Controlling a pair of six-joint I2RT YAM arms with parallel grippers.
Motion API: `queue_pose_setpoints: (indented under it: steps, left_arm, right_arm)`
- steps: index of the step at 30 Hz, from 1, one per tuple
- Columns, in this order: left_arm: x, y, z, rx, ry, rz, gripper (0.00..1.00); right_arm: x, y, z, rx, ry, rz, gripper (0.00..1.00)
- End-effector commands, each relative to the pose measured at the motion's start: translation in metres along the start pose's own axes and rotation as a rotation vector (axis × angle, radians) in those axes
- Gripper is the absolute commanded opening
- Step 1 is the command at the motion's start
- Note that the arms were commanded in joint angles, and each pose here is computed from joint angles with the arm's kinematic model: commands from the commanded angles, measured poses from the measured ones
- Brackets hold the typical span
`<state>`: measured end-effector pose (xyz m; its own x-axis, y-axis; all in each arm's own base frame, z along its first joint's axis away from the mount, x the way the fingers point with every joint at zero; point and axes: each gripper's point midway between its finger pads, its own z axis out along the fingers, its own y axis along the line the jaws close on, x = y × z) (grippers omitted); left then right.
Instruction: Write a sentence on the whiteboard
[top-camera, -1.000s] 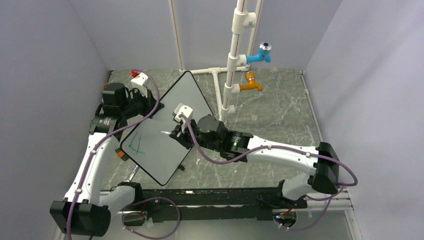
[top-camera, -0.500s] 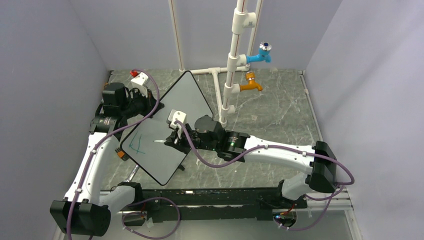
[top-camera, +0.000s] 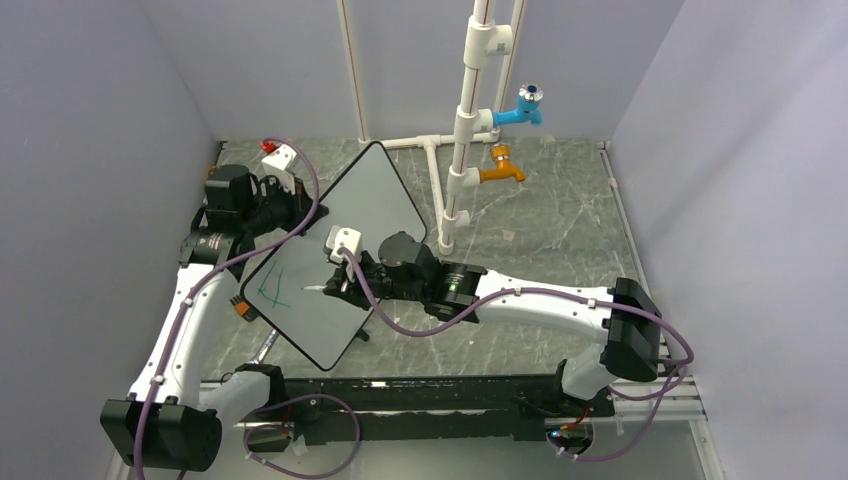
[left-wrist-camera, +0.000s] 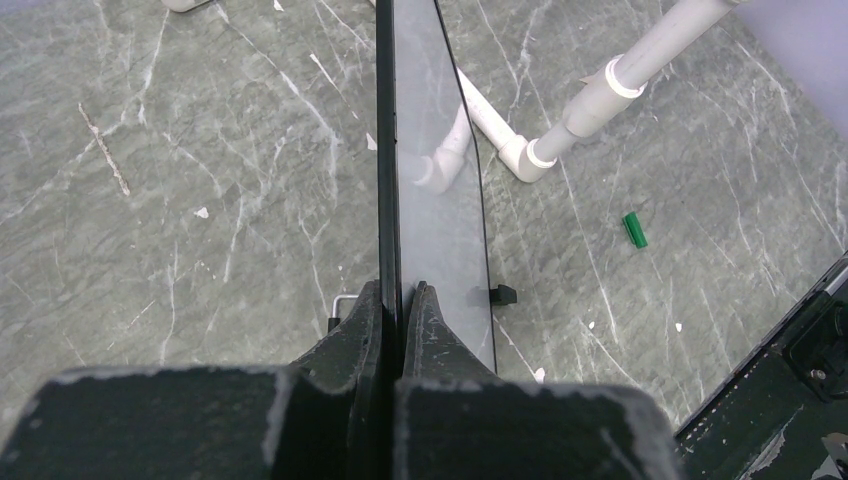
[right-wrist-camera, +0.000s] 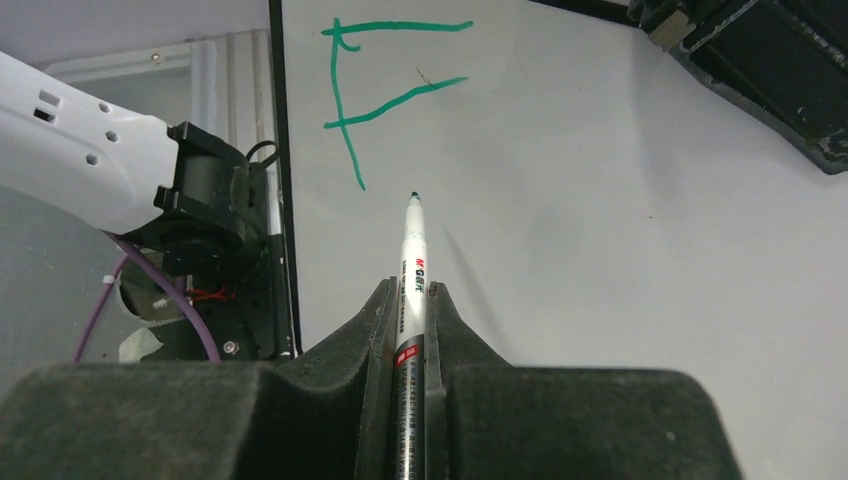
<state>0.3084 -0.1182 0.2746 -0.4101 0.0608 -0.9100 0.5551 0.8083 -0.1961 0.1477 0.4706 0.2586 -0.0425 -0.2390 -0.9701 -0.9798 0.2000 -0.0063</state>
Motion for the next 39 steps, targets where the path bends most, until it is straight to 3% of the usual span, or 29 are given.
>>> queue_pose_setpoints:
  steps: [1, 8, 26, 39]
  left_arm:
    - [0.045, 0.024, 0.007, -0.075, 0.141, 0.073, 0.00]
    - [0.044, 0.023, 0.006, -0.070, 0.138, 0.071, 0.00]
    - [0.044, 0.022, 0.005, -0.069, 0.133, 0.073, 0.00]
    - [0.045, 0.022, 0.006, -0.066, 0.136, 0.071, 0.00]
  right_arm:
    - [-0.046, 0.004, 0.000, -0.023, -0.126, -0.036, 0.00]
    - [-0.061, -0.008, 0.001, 0.042, -0.173, -0.032, 0.00]
    - [-0.054, -0.038, 0.012, 0.131, -0.141, 0.001, 0.00]
    - [-0.052, -0.030, 0.023, 0.069, -0.124, 0.009, 0.00]
